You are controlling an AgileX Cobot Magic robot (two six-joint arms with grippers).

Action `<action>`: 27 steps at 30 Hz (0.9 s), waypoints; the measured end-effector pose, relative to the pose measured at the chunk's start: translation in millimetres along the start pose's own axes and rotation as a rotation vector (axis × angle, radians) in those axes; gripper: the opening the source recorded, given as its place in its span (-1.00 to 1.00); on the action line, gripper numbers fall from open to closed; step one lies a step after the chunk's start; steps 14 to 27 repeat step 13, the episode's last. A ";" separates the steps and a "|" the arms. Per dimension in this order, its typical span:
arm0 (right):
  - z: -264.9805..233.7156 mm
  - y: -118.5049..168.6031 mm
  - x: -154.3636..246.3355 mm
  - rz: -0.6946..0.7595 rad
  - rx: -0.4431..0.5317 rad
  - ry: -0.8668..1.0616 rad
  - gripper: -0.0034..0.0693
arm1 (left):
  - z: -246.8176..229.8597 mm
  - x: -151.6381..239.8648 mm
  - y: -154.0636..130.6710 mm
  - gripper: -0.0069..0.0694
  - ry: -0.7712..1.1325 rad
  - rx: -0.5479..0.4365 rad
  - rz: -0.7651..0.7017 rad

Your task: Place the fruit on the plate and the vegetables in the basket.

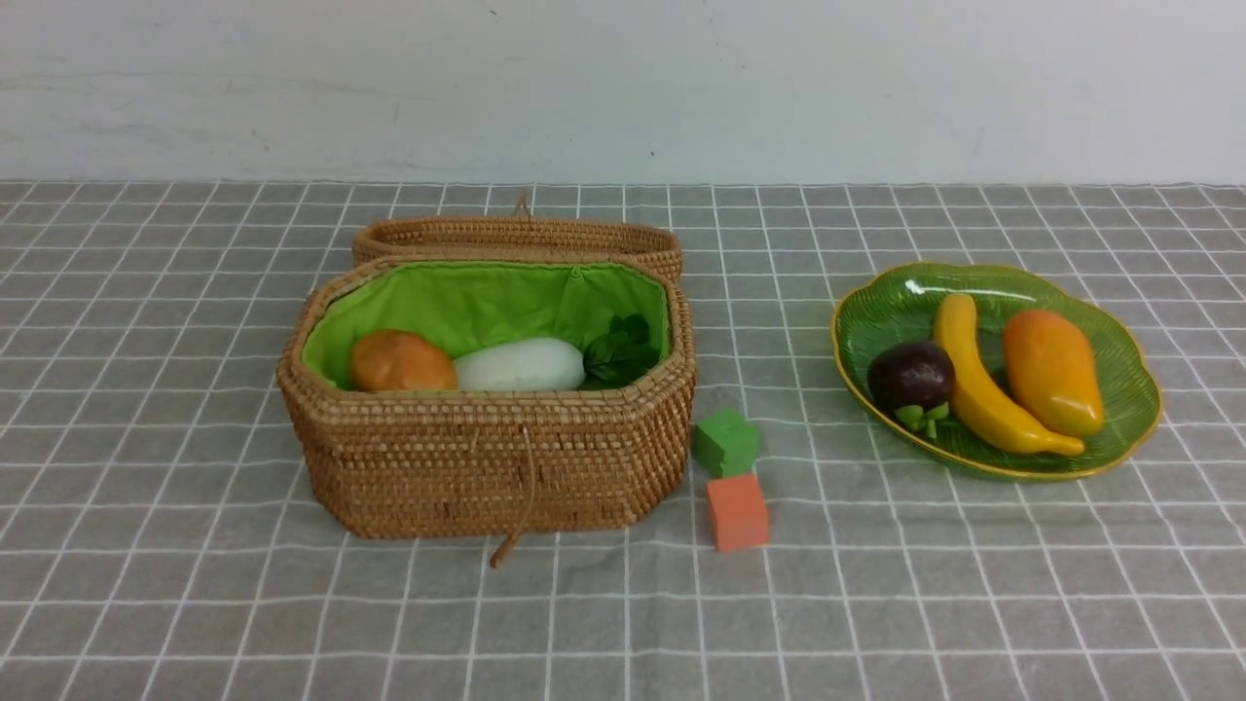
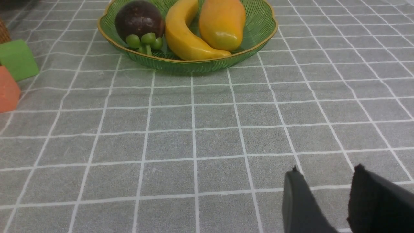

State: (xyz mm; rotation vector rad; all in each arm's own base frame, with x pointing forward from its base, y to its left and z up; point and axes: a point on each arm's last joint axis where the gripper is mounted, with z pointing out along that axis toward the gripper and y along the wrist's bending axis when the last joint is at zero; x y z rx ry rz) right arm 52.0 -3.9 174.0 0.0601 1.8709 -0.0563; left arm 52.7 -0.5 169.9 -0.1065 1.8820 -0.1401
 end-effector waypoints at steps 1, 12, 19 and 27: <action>0.0 0.0 0.0 0.000 0.000 0.000 -0.24 | 0.0 0.0 0.0 -0.74 0.000 0.000 0.000; 0.0 0.0 0.0 0.000 0.000 0.000 -0.24 | 0.0 -0.1 0.0 -0.72 -0.001 0.000 0.000; 0.0 0.0 0.0 0.000 0.000 0.000 -0.24 | 0.0 -0.1 0.0 -0.72 -0.001 0.000 0.000; 0.0 0.0 0.0 0.000 0.000 0.000 -0.24 | 0.0 -0.1 0.0 -0.72 -0.001 0.000 0.000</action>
